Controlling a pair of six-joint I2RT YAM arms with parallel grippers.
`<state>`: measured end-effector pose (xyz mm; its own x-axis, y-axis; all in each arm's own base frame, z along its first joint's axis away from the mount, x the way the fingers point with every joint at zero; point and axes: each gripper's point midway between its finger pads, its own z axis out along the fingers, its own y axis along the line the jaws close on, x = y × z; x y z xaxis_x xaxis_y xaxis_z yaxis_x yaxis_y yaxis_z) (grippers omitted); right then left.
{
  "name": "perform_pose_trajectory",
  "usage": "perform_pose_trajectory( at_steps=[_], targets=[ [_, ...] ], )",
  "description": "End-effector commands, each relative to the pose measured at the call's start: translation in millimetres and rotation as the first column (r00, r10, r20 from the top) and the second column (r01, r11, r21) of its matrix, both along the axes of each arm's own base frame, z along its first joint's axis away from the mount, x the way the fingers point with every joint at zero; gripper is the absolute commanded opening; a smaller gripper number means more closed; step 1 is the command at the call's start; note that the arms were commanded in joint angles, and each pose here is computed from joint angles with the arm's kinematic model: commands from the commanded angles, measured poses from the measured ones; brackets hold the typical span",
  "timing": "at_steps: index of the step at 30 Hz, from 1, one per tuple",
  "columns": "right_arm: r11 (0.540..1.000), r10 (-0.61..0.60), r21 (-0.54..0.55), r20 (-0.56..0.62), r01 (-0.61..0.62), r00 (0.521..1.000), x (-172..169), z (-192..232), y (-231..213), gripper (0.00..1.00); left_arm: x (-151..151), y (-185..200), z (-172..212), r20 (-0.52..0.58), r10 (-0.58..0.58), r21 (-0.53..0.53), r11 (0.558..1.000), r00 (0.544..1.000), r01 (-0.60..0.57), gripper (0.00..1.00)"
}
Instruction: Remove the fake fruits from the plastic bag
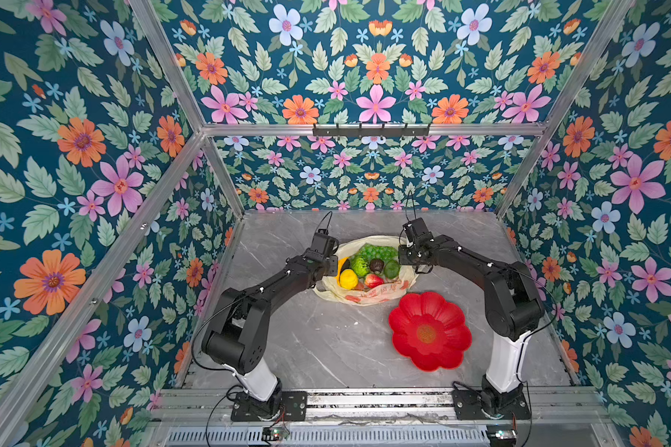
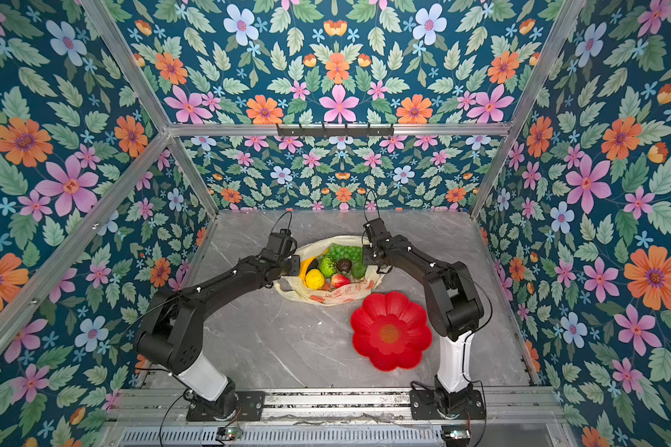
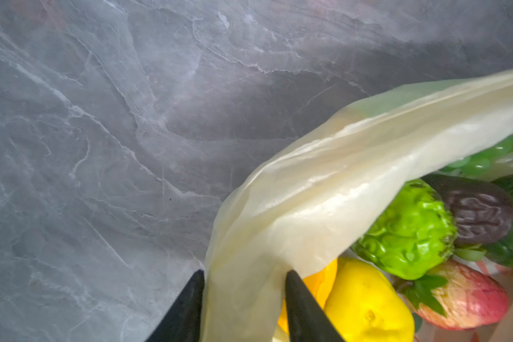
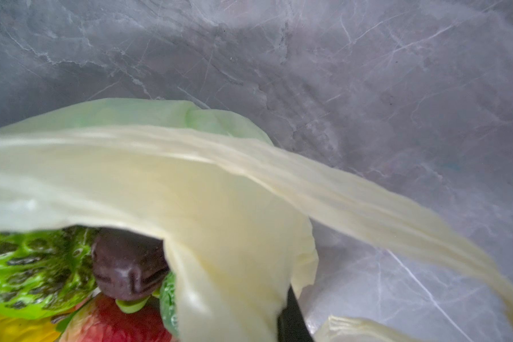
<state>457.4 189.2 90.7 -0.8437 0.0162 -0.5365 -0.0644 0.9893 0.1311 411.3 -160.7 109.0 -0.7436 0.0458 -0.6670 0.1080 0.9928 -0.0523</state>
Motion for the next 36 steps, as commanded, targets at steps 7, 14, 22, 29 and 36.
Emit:
perform_pose_trajectory(
  at_steps=[7,14,22,29,36],
  targets=[
    [0.997,0.022,-0.075,-0.006,-0.022,1.0,16.2,-12.5,-1.6,0.09,-15.1,-12.0,-8.5,-0.013,0.002,-0.174,0.985,1.0,-0.005,0.07],
    [0.998,0.025,-0.061,-0.002,-0.025,1.0,20.2,-3.9,2.4,0.13,-39.5,-15.3,2.4,0.067,-0.021,-0.195,0.98,0.998,0.034,0.01],
    [0.998,0.025,-0.062,0.023,-0.023,0.999,-1.8,22.3,2.6,0.39,-40.4,-11.3,5.3,0.129,-0.016,-0.2,0.979,0.991,0.042,0.0],
    [0.991,0.05,-0.131,0.061,-0.041,0.997,-43.1,52.9,17.3,0.5,-44.0,-11.8,7.9,0.173,-0.017,-0.234,0.971,0.985,0.058,0.0],
    [1.0,0.017,0.001,-0.004,-0.017,1.0,-57.7,39.8,50.2,0.51,-46.0,-11.0,8.0,0.19,-0.01,-0.249,0.967,0.982,0.058,0.0]
  ],
)
